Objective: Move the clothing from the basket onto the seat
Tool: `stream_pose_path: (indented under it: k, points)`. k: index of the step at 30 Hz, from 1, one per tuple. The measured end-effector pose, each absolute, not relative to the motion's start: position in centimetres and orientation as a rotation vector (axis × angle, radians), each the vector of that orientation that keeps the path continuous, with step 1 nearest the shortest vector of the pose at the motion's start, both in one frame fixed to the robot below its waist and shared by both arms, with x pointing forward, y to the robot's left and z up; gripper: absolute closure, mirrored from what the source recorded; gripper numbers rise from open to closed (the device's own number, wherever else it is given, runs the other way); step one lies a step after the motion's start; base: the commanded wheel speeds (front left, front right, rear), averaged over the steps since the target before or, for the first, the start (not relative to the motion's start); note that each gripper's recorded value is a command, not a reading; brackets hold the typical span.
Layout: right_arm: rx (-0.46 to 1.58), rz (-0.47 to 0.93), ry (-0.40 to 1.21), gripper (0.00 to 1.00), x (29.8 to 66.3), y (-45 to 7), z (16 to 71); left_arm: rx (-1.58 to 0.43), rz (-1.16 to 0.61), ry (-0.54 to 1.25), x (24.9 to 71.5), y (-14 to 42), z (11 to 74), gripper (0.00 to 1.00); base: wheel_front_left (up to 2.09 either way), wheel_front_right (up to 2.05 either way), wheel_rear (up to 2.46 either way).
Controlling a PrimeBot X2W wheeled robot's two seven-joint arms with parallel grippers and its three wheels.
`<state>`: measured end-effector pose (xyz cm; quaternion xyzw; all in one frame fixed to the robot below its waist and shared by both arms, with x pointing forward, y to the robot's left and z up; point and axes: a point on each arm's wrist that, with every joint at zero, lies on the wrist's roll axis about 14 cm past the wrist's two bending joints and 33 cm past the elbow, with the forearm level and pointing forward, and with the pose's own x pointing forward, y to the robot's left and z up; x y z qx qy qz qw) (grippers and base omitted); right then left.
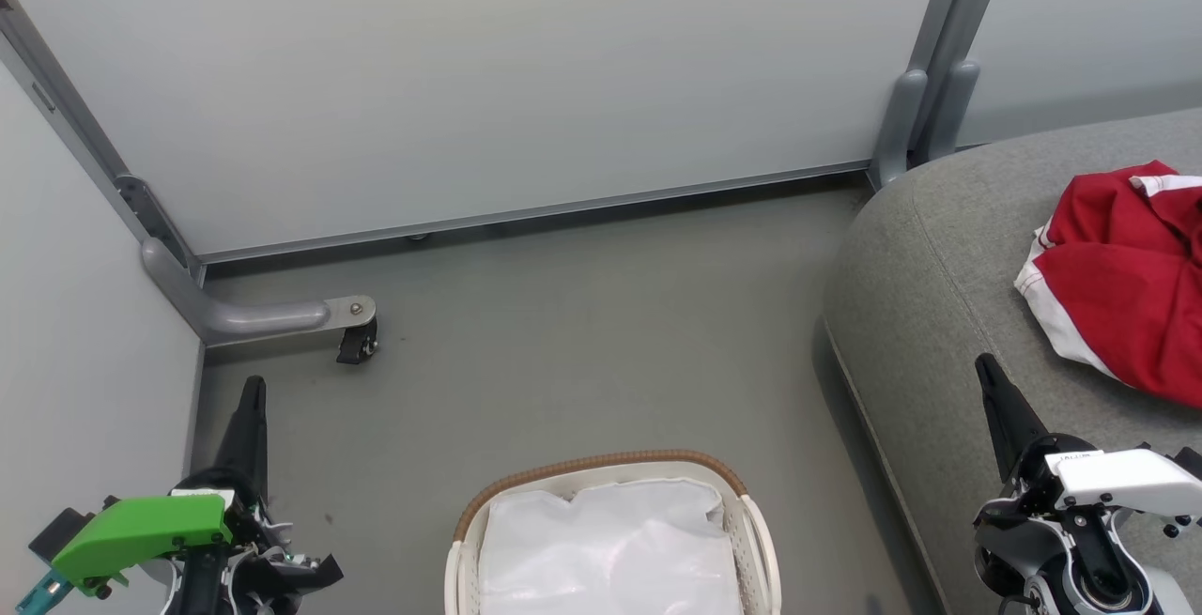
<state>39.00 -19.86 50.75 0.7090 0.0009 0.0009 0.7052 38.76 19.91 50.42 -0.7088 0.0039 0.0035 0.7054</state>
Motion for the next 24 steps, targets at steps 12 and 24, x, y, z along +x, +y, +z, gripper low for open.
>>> stream_pose_path:
  k: [12,24]
  points:
    - [1.576,0.002,0.002,1.0,39.0,-19.86,50.76,-1.576,0.008,0.009,38.76,19.91,50.42,1.0,0.0,0.0,0.0]
    - [1.576,0.002,0.002,1.0,39.0,-19.86,50.76,-1.576,0.008,0.009,38.76,19.91,50.41,1.0,0.0,0.0,0.0]
